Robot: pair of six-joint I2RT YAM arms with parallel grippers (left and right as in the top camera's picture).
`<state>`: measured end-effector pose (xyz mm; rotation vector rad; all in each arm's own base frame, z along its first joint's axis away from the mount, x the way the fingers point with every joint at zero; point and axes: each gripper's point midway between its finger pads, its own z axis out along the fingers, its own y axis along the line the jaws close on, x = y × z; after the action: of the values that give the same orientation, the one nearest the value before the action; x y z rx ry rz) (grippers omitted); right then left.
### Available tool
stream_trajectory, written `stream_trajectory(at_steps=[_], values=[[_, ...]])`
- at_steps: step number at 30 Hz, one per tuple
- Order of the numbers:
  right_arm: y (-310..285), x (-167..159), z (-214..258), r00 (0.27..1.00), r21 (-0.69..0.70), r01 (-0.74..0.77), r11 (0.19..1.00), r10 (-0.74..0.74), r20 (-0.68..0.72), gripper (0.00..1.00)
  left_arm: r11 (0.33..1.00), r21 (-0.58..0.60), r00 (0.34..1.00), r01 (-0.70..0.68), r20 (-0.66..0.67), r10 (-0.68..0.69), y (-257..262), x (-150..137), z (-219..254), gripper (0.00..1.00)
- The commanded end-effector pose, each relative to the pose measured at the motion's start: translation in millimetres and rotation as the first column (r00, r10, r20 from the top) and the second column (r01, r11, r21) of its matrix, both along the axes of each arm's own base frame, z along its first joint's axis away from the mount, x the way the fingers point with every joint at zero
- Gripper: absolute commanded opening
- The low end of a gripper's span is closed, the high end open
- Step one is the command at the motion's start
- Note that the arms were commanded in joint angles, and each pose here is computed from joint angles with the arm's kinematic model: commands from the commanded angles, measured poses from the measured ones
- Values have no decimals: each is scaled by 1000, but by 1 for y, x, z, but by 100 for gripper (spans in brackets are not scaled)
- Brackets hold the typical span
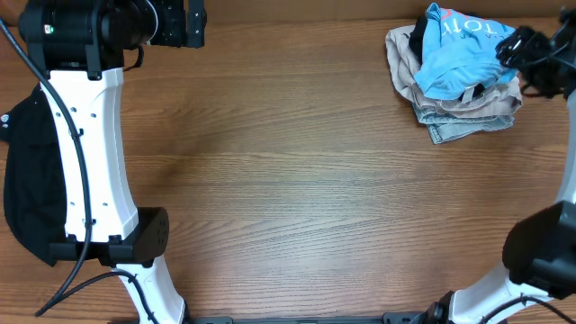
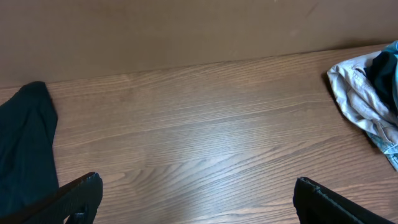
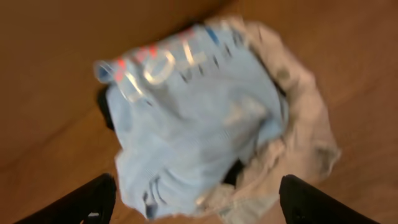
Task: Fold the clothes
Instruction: 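Lower the blue shirt onto the stack and press it flat with right gripper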
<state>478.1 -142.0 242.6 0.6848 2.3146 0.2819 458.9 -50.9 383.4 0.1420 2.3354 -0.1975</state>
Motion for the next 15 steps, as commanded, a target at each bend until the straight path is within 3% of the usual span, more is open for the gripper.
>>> stream_trajectory(at_steps=[1, 5, 9, 15], values=[[-4, 14, 31, 994, -101, -17, 995, 28, 103, 89, 1000, 11, 1000, 13, -9, -13, 0, 5, -7, 100], [-16, 47, 59, 970, -255, 50, 966, 13, 243, 100, 1000, 11, 1000, 13, -14, -13, 0, 5, -8, 100], [-16, 72, 60, 960, -392, 84, 916, 30, 278, 100, 1000, 11, 1000, 13, -13, -13, 0, 5, -8, 99], [-7, 101, -25, 992, -452, 25, 892, 34, 122, 100, 1000, 9, 999, 13, -35, -12, -1, 11, -18, 100]])
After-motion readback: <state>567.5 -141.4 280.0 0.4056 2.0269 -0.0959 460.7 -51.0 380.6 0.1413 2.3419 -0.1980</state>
